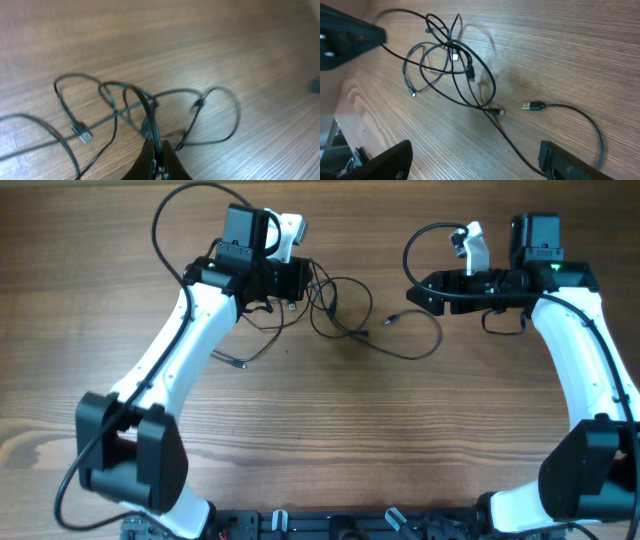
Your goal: Untangle cables
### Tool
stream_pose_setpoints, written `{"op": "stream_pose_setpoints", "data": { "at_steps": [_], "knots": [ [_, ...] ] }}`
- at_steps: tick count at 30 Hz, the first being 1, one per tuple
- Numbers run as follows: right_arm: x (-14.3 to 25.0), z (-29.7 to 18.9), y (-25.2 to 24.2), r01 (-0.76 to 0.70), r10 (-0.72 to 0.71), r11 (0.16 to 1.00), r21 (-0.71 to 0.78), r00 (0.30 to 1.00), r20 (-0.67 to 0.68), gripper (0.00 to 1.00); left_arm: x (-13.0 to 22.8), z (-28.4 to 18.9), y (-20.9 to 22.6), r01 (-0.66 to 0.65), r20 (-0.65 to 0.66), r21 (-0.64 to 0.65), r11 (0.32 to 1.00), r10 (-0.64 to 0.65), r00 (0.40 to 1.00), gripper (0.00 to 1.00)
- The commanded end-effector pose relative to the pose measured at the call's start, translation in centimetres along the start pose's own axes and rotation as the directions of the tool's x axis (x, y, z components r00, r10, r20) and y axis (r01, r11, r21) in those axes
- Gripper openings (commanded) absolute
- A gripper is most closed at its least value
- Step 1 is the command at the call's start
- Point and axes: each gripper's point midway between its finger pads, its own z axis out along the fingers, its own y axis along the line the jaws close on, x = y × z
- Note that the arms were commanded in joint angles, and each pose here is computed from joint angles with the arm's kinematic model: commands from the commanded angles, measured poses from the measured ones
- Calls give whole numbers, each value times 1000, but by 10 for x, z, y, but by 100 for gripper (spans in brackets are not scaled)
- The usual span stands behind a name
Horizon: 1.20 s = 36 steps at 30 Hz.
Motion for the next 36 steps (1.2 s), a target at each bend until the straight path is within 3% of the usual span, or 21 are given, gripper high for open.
{"op": "stream_pose_setpoints", "data": {
  "at_steps": [1, 4, 7, 10, 15, 16, 17, 18, 19, 20, 22, 23, 29, 31, 33, 34, 36],
  "knots": [
    [-5, 3, 30, 81, -81, 995, -66, 997, 8, 83, -35, -59, -33, -68, 163, 30, 997, 62, 985, 5],
    [0, 21, 59, 228, -231, 967, -114, 973, -13, 86, -53, -107, -53, -118, 280, 25, 993, 106, 954, 5],
    [-1, 38, 83, 288, -291, 950, -119, 956, -16, 82, -60, -143, -66, -144, 356, 5, 990, 132, 925, 5],
    [-4, 50, 91, 268, -270, 961, -71, 963, -20, 66, -58, -156, -70, -146, 369, 6, 989, 134, 920, 5],
    [-6, 58, 101, 293, -294, 954, -66, 956, -11, 54, -57, -156, -71, -126, 366, 16, 992, 111, 924, 5],
    [-8, 59, 101, 295, -296, 953, -66, 955, -3, 50, -57, -157, -71, -126, 366, 16, 992, 111, 924, 5],
    [-10, 61, 100, 284, -285, 957, -65, 959, 2, 39, -57, -156, -71, -125, 364, 16, 992, 111, 925, 5],
    [-13, 64, 99, 249, -249, 966, -65, 968, 8, 14, -55, -156, -71, -123, 359, 16, 992, 109, 927, 5],
    [-13, 66, 98, 234, -234, 970, -65, 972, 6, 6, -55, -156, -71, -123, 358, 16, 992, 109, 927, 5],
    [-13, 69, 97, 229, -229, 971, -66, 973, 1, 5, -55, -156, -71, -122, 357, 16, 992, 109, 928, 5],
    [-10, 74, 93, 218, -220, 974, -67, 975, -14, 6, -55, -156, -70, -121, 356, 15, 993, 108, 928, 5],
    [-9, 74, 93, 218, -219, 974, -67, 976, -18, 19, -55, -155, -70, -121, 356, 15, 992, 108, 928, 4],
    [-9, 74, 94, 207, -209, 975, -75, 978, -18, 18, -54, -153, -68, -119, 348, 10, 993, 108, 931, 4],
    [-8, 74, 98, 193, -195, 977, -95, 981, -18, 41, -54, -153, -68, -119, 348, 10, 993, 108, 931, 4],
    [-8, 76, 103, 199, -202, 973, -115, 979, -15, 45, -54, -153, -68, -119, 347, 10, 993, 108, 932, 4],
    [-8, 77, 103, 201, -204, 974, -106, 979, -16, 55, -54, -153, -68, -119, 348, 10, 993, 109, 931, 4],
    [-8, 81, 99, 191, -192, 980, -56, 981, -24, 57, -54, -153, -68, -119, 348, 10, 993, 108, 931, 4]
  ]
}}
